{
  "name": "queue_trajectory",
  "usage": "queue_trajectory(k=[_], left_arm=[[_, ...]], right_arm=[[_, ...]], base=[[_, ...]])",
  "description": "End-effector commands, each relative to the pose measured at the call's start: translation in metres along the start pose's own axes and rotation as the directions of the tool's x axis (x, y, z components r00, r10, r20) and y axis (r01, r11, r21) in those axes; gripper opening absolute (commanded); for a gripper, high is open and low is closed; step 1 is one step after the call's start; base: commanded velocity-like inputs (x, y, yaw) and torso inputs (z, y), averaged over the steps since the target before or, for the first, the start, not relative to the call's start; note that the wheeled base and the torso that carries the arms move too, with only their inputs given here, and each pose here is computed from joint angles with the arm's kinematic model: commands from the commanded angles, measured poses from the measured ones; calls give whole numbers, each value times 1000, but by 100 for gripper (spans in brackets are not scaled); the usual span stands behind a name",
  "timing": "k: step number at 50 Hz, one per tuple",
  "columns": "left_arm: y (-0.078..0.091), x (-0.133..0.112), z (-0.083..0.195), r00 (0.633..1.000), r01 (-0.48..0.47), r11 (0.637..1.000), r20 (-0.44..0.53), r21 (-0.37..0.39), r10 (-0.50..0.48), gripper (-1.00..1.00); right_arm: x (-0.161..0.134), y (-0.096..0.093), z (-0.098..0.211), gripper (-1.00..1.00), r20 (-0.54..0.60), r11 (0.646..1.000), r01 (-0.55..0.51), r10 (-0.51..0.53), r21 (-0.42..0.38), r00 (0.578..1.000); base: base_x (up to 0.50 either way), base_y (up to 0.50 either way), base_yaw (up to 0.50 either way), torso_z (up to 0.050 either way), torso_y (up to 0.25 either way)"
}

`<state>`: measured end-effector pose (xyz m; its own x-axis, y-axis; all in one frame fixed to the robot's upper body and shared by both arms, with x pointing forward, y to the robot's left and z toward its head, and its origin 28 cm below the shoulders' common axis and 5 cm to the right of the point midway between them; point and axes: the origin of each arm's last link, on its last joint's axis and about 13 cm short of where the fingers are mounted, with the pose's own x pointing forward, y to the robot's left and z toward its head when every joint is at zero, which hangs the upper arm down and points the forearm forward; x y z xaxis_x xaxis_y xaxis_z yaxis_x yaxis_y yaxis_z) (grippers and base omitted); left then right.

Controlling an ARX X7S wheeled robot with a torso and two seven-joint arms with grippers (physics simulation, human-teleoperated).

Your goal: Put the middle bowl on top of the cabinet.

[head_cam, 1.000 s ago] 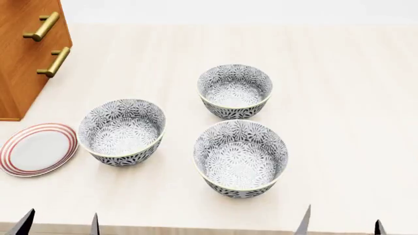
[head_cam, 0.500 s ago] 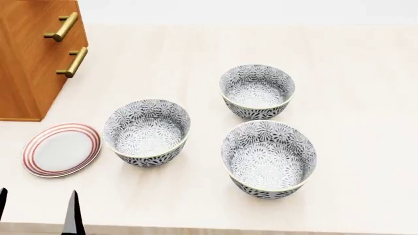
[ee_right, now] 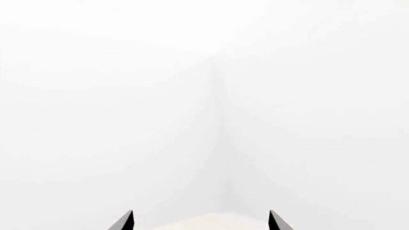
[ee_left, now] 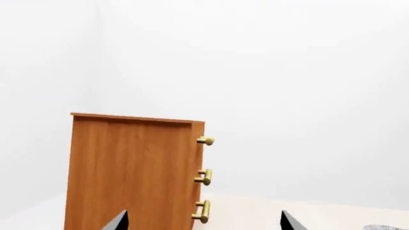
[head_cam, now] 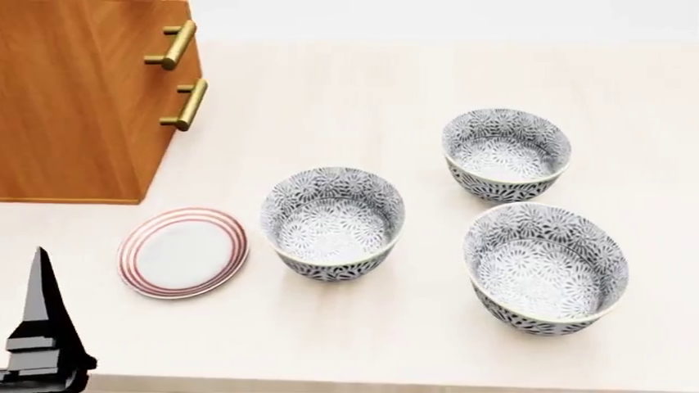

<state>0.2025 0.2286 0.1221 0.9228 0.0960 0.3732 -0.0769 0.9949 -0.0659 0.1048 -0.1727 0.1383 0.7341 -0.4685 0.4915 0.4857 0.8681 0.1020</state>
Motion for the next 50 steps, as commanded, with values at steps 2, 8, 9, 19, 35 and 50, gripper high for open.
queue_trajectory(k=[2,8,9,19,35,50], left_arm=[[8,9,16,997,-60,998,47,-28,61,100],[8,8,18,997,-61,998,53,-25,62,100],[8,8,18,997,-60,998,53,-26,61,100],[8,9,15,997,-63,998,43,-22,64,100],[7,3,23,998,-47,998,44,-47,50,100],[8,4,24,998,-51,997,45,-56,54,100]], right_arm=[[-1,-3,7,100,11,1000,4,-3,-28,1000],[0,-5,8,100,17,1000,11,-11,-23,1000],[0,-5,7,100,17,1000,12,-12,-22,1000],[2,-3,5,100,-3,999,25,-25,-24,1000],[-2,-12,15,100,18,998,69,-69,0,997],[-1,-9,15,100,25,999,44,-43,-15,999]], base=[[0,500,0,0,0],[0,500,0,0,0],[0,500,0,0,0],[0,250,0,0,0],[209,-76,0,0,0],[126,0,0,0,0]])
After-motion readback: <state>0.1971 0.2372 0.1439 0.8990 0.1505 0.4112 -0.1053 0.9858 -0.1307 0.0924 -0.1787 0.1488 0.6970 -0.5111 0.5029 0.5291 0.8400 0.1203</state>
